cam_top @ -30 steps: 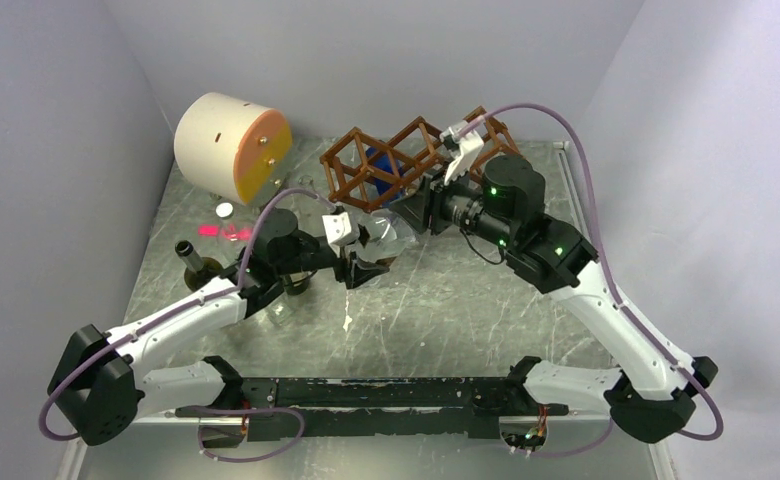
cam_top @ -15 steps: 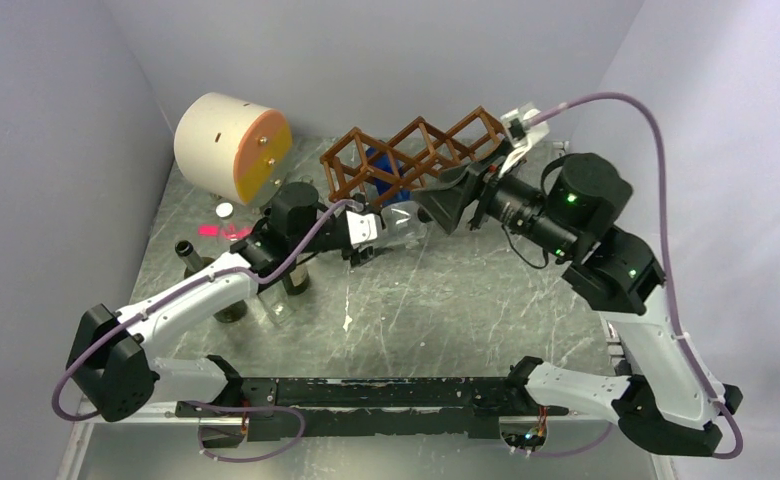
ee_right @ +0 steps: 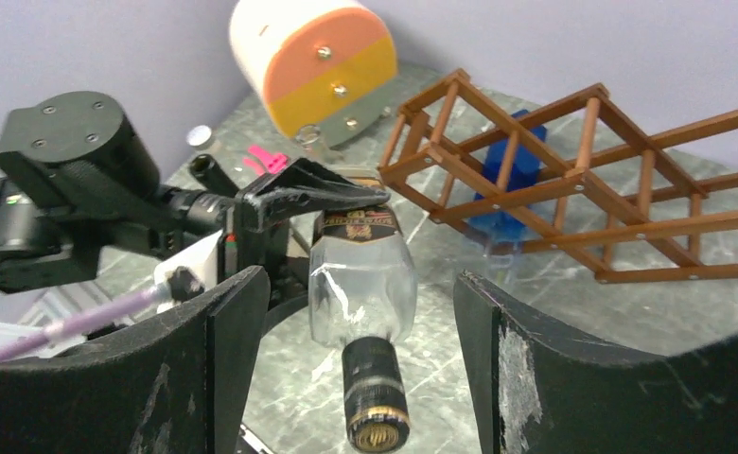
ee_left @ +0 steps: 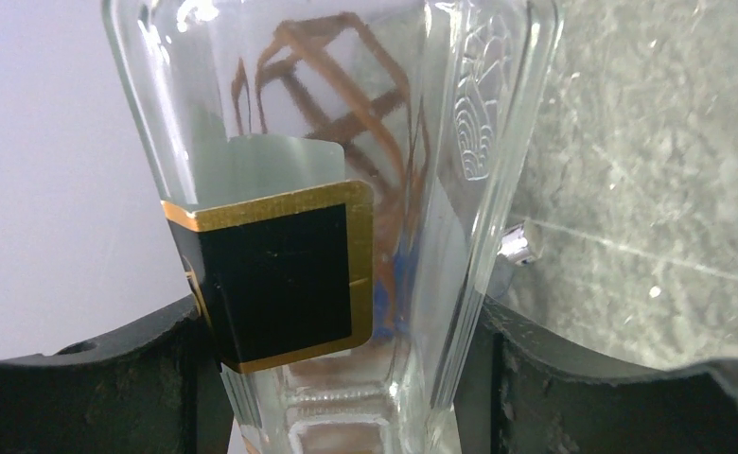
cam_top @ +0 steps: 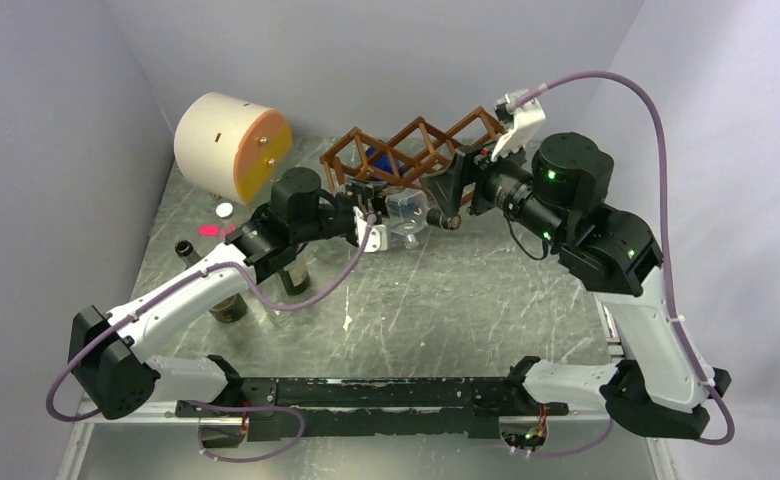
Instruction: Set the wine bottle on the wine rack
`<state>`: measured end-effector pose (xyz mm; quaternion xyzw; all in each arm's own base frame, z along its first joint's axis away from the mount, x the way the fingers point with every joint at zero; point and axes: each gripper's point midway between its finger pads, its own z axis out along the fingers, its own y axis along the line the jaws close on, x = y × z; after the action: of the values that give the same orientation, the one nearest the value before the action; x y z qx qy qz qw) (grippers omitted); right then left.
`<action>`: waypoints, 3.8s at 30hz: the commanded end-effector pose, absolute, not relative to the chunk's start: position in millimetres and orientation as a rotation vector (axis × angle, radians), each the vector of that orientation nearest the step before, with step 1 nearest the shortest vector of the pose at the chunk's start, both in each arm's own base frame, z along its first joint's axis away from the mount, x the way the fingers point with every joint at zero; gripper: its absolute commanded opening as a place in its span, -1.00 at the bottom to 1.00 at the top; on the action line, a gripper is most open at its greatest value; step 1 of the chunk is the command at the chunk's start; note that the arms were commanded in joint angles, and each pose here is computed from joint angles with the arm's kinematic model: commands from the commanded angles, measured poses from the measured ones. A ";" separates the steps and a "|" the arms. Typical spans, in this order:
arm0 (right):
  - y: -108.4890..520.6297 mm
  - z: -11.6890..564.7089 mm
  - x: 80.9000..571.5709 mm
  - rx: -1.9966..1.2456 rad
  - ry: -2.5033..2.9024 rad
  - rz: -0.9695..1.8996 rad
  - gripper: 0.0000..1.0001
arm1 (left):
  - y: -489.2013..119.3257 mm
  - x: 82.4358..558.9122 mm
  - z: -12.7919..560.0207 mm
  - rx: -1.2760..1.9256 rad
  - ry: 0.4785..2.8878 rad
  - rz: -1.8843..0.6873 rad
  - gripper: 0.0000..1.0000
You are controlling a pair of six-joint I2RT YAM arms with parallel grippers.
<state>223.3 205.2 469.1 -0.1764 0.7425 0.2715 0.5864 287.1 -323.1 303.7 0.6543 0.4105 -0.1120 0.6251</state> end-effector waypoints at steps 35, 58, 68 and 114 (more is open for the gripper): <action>252.5 332.4 268.3 -0.649 1.998 0.464 0.55 | -320.2 294.6 429.8 1.330 0.325 0.434 -0.86; 216.4 373.2 284.9 -0.392 1.856 0.350 -1.00 | -306.1 290.6 411.2 1.242 0.500 0.276 0.71; 196.4 377.9 296.4 -0.311 1.840 0.244 -1.00 | -295.5 279.1 418.9 1.147 0.624 0.099 0.99; 93.6 151.4 339.4 0.147 2.172 0.147 -1.00 | -330.7 246.2 319.0 0.502 2.037 -1.043 0.98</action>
<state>288.2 80.8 109.1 0.0335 0.9398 0.0096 0.3398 267.9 -314.8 313.7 0.1329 0.8159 -0.3632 0.4299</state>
